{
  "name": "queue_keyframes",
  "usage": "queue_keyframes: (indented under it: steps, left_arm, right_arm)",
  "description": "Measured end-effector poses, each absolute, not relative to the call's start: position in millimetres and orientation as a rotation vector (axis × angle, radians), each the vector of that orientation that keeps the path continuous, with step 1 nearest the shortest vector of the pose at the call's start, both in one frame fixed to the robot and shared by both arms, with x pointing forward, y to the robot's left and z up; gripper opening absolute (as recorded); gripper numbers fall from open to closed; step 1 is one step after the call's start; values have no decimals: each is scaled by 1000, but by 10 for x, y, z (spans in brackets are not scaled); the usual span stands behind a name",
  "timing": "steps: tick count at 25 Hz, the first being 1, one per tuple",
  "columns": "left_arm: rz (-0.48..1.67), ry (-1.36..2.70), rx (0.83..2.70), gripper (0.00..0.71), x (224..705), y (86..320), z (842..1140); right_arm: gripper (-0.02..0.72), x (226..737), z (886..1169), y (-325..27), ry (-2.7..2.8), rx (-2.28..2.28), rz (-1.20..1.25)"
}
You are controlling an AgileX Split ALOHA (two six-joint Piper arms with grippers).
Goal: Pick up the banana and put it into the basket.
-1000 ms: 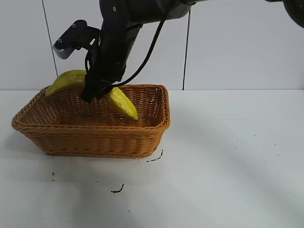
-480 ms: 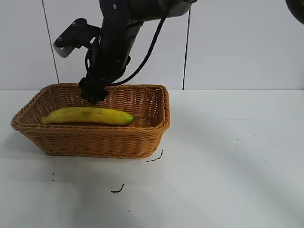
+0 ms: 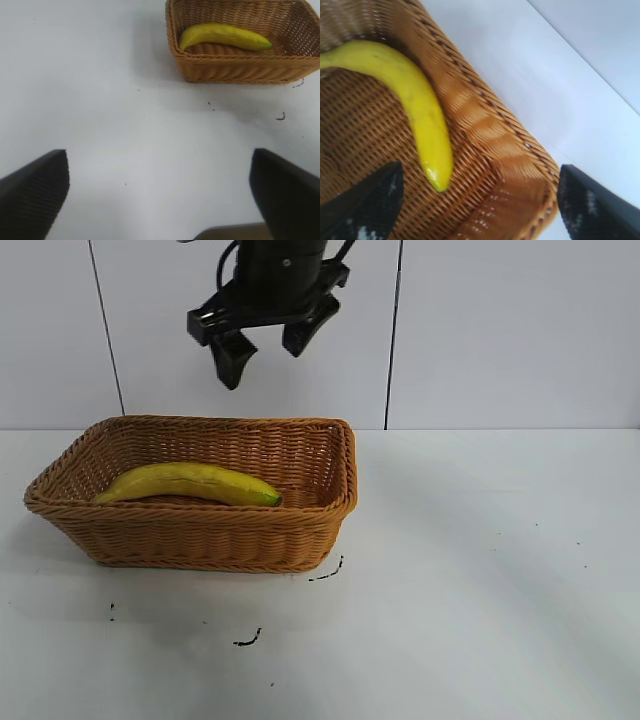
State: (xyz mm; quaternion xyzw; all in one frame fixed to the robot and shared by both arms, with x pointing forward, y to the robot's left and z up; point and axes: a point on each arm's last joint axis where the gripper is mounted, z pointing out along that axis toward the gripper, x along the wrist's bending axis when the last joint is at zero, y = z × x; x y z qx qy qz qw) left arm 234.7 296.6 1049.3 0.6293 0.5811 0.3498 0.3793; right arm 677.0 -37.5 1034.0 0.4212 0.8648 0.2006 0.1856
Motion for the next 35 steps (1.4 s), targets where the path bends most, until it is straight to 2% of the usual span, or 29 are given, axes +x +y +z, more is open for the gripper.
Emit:
queue_keyframes:
  steps: [5,11,14,17,20,29,31,35]
  left_arm:
    - [894,1484,1608,695,2347,2966,10493]
    - [894,1484,1608,695,2347,2966,10493]
    - [894,1484,1608,695,2347,2966,10493]
    - [894,1484,1608,695,2347,2966,10493]
    - [894,1484,1608,695,2347,2966,10493]
    - [894,1484,1608,695,2347,2966,10493]
    - [894,1484,1608,695,2347,2966,10493]
    - [894,1484,1608,695,2347,2966,10493]
  right_arm:
    - [604,7100,10329,-1101,2299,1460,503]
    - [604,7366,10309,-2182,2112,1765,432]
    - [604,7393,10296,-2611,2047,1889,412]
    - [604,7372,10280,-2896,2013,1986,384]
    - [604,7353,10272,-3000,2008,2024,366]
    - [604,7343,10296,-2981,2020,2014,373]
    - [604,7313,10367,-2976,2010,2016,390]
    - [604,7087,10717,-2976,1986,1992,428]
